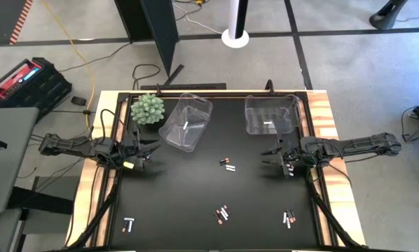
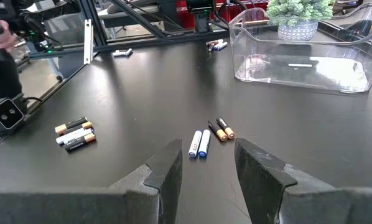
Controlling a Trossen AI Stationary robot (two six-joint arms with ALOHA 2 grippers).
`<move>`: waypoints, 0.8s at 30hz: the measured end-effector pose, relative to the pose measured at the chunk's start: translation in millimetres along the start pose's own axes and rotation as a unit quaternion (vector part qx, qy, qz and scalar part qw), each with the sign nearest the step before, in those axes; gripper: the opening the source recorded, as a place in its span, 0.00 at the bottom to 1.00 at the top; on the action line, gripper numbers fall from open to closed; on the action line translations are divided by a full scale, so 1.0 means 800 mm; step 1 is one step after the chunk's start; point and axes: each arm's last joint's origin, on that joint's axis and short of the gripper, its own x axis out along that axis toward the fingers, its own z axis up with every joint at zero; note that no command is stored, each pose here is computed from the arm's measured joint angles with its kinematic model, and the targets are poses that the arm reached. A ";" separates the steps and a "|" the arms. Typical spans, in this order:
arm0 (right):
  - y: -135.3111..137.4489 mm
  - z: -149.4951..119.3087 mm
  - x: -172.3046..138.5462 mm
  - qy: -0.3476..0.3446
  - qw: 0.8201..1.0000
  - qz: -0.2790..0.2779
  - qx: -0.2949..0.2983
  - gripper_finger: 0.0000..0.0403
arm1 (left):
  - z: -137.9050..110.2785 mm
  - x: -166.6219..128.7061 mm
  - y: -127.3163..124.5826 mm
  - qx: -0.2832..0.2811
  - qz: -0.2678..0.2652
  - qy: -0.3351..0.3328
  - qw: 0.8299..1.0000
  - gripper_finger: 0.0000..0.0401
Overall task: Sort batteries
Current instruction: Adjust the left transparent bin
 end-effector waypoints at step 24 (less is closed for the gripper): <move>0.000 0.000 0.000 0.000 1.000 0.000 0.000 0.41 | 0.011 0.002 0.017 -0.324 0.161 -0.055 0.931 0.27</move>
